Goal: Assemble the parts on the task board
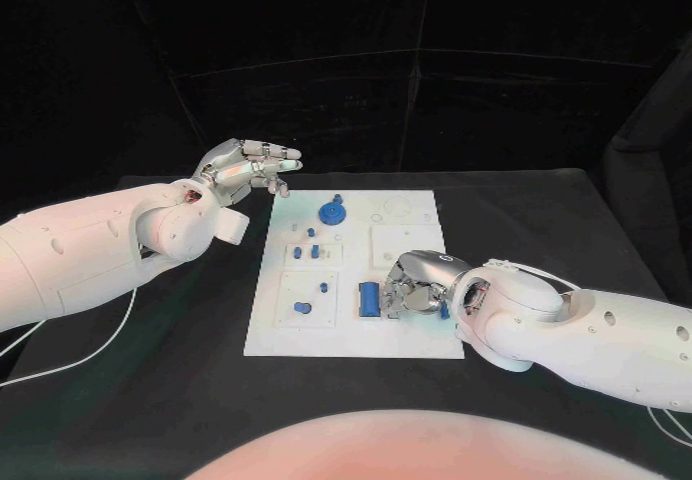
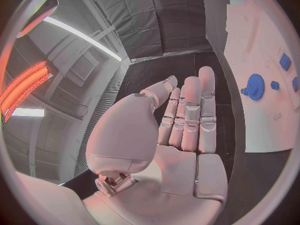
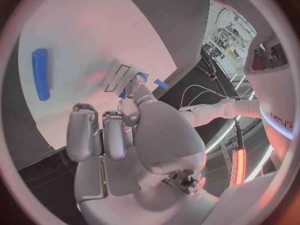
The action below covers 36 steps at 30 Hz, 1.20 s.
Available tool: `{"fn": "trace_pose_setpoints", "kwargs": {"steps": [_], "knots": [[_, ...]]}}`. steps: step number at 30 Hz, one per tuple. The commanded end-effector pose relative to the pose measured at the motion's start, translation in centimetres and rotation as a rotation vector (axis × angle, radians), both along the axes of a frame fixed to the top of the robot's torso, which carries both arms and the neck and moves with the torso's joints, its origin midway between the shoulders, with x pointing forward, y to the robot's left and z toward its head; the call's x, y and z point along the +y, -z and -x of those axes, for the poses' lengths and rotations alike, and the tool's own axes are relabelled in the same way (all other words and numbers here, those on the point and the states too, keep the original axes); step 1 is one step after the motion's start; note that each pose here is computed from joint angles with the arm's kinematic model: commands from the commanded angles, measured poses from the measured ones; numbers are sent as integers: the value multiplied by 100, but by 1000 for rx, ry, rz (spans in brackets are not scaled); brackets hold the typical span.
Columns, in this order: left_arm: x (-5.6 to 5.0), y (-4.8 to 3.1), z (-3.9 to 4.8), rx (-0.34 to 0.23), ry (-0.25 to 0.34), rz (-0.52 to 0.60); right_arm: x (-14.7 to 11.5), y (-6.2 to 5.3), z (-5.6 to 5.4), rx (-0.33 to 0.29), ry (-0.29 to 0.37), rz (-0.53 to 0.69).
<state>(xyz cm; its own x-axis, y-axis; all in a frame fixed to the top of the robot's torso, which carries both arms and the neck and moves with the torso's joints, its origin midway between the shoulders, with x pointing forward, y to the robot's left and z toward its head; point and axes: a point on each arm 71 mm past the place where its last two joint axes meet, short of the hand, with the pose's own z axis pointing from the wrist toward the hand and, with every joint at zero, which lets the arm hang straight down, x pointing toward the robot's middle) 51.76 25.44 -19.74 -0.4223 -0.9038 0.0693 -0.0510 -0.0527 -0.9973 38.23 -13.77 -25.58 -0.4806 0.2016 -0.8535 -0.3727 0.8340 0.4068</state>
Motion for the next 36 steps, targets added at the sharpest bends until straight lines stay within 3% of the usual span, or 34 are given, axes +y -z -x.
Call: {"fn": "trace_pose_setpoints", "kwargs": {"steps": [1, 7, 10, 15, 22, 29, 36], "knots": [[-9, -13, 1, 0, 9, 9, 2, -38, 0, -37, -4, -15], [-5, -13, 1, -1, 8, 9, -99, -128, 18, -67, 28, -143], [-5, -13, 1, -2, 8, 9, -293, -144, 29, -21, 89, -175], [-8, -12, 4, -2, 8, 9, -646, -147, -34, 43, 191, -106], [-21, 9, 21, 2, 13, 7, -1011, -172, -47, 15, 301, 14], [-29, 32, 30, 7, 18, 4, -1125, -163, -46, 4, 340, 99], [-32, 41, 31, 8, 20, 3, -1096, -107, -63, 32, 327, 156]]}}
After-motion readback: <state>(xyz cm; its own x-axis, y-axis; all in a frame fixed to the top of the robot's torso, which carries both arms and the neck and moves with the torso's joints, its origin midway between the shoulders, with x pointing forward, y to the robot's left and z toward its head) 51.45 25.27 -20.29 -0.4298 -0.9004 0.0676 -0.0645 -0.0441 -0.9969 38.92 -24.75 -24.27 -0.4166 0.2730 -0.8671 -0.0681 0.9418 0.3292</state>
